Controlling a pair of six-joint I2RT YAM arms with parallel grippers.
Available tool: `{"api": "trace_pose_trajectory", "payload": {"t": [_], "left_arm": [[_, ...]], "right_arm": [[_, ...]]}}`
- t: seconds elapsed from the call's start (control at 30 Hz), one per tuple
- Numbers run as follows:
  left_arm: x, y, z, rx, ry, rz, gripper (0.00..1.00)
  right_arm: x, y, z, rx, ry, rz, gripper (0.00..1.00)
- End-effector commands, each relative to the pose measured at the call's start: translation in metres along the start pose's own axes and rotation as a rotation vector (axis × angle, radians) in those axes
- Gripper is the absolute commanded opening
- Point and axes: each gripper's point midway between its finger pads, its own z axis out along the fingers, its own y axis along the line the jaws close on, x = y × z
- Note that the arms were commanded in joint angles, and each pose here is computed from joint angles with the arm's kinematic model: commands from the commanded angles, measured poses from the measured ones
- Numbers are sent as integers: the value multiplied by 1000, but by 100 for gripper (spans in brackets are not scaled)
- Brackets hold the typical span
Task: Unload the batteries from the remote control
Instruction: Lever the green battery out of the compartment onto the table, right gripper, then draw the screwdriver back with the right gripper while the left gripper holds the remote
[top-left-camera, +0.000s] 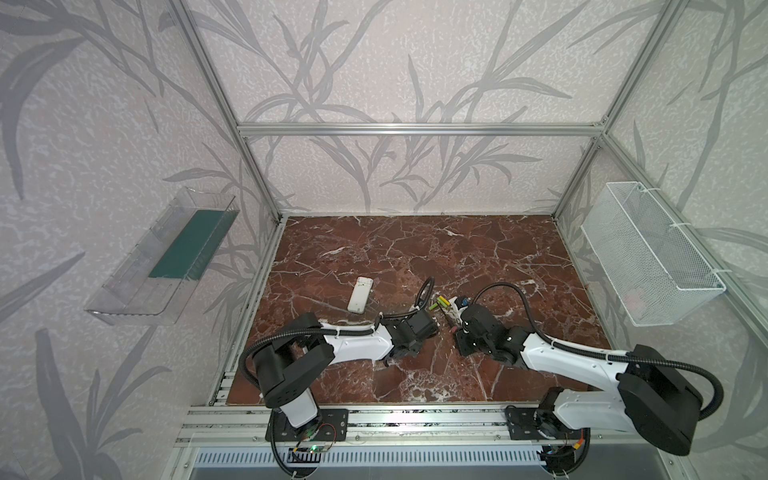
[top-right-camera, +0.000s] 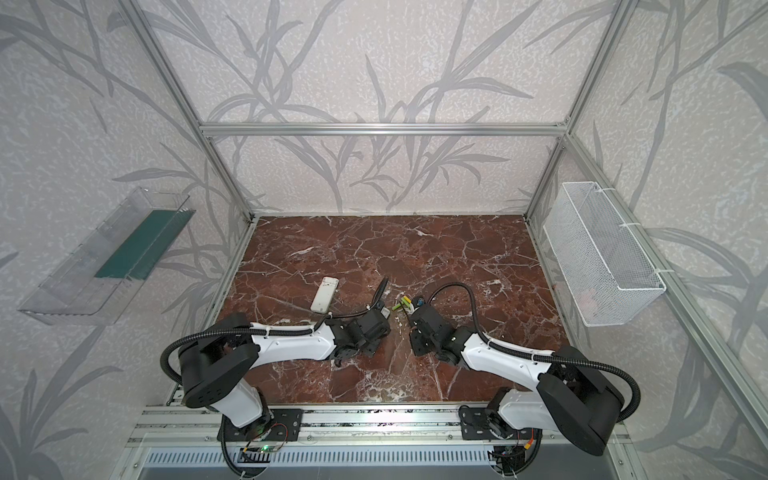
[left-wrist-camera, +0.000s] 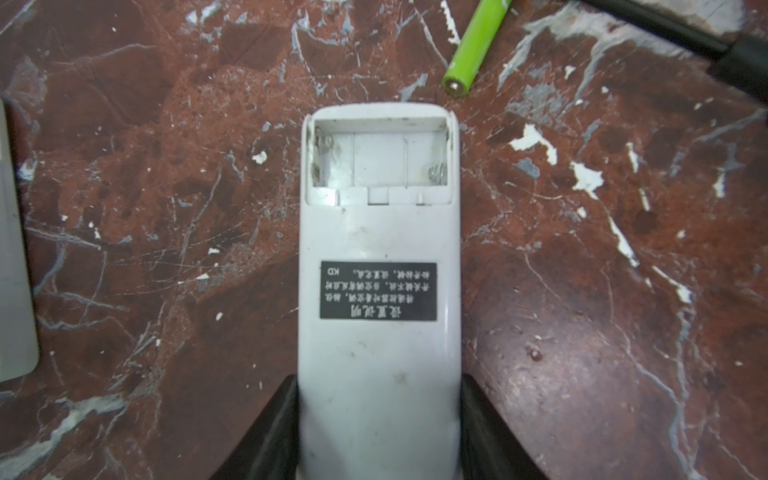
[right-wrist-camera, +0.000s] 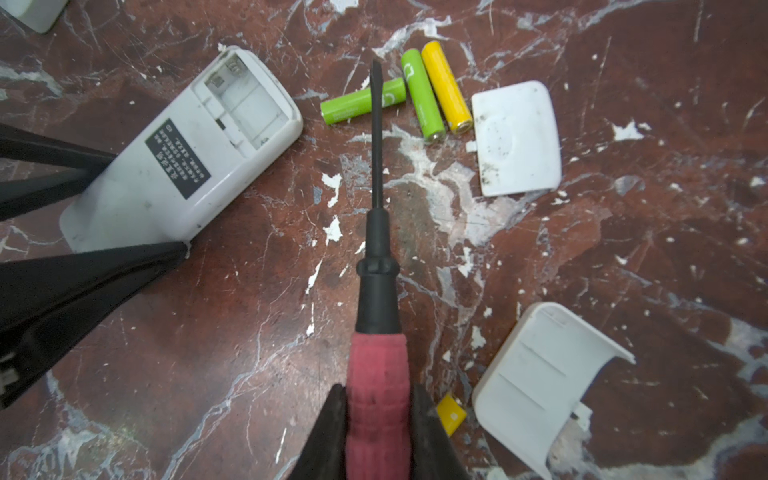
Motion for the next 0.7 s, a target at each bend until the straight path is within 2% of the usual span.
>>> {"api": "trace_pose_trajectory", "payload": {"t": [0.0,0.37,0.47,0.67], "left_arm": [[66,31,7,-94,237,29,30],[65,46,13,-92,270,-82,36],[64,50,13,-97,266,-104,44],[62,63,13,-121,270,-167,46]], "right_arm": [[-4,-1,-6,-3,-16,-6,0],[14,11,-3,-76,56,-28,0],[19,13,-2,-91,57,-22,0],[32,14,-2,-93,70,-30,0]]}}
